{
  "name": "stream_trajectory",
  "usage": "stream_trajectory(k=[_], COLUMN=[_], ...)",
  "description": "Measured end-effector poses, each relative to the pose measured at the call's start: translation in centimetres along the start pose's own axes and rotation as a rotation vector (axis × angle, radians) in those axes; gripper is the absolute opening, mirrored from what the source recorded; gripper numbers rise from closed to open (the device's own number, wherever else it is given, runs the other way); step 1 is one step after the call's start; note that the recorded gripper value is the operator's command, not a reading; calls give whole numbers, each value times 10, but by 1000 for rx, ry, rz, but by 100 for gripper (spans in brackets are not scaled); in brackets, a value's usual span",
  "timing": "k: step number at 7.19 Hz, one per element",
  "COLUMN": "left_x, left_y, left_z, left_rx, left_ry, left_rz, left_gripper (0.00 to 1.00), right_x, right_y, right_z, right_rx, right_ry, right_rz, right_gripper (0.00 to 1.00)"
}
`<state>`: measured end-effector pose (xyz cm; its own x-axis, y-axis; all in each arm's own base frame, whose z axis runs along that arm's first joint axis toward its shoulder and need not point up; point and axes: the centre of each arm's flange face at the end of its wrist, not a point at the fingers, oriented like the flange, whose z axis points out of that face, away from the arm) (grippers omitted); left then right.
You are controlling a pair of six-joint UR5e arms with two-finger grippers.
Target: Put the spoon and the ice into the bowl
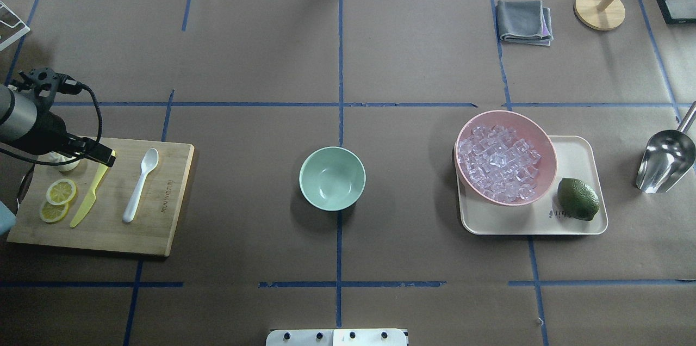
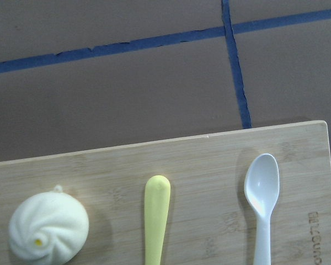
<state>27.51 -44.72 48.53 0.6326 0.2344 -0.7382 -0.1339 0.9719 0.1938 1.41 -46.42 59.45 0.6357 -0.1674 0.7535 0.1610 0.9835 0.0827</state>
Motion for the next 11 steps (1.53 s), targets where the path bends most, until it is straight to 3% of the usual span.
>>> stream_trajectory(k=[3, 6, 11], left_x=[48, 57, 59], left_y=[-12, -9, -4], left_z=[42, 54, 53], left_rx=[-16, -31, -41], left_ry=[-18, -22, -14], left_rz=[60, 73, 74], left_gripper=[93, 73, 67], right_x=[-1, -4, -5], right_y=[0, -2, -2], right_z=[3, 7, 10], right_rx=[-5, -15, -21], right_ry=[-1, -1, -1], right_rz=[-3, -8, -11], right_gripper=[100, 100, 100])
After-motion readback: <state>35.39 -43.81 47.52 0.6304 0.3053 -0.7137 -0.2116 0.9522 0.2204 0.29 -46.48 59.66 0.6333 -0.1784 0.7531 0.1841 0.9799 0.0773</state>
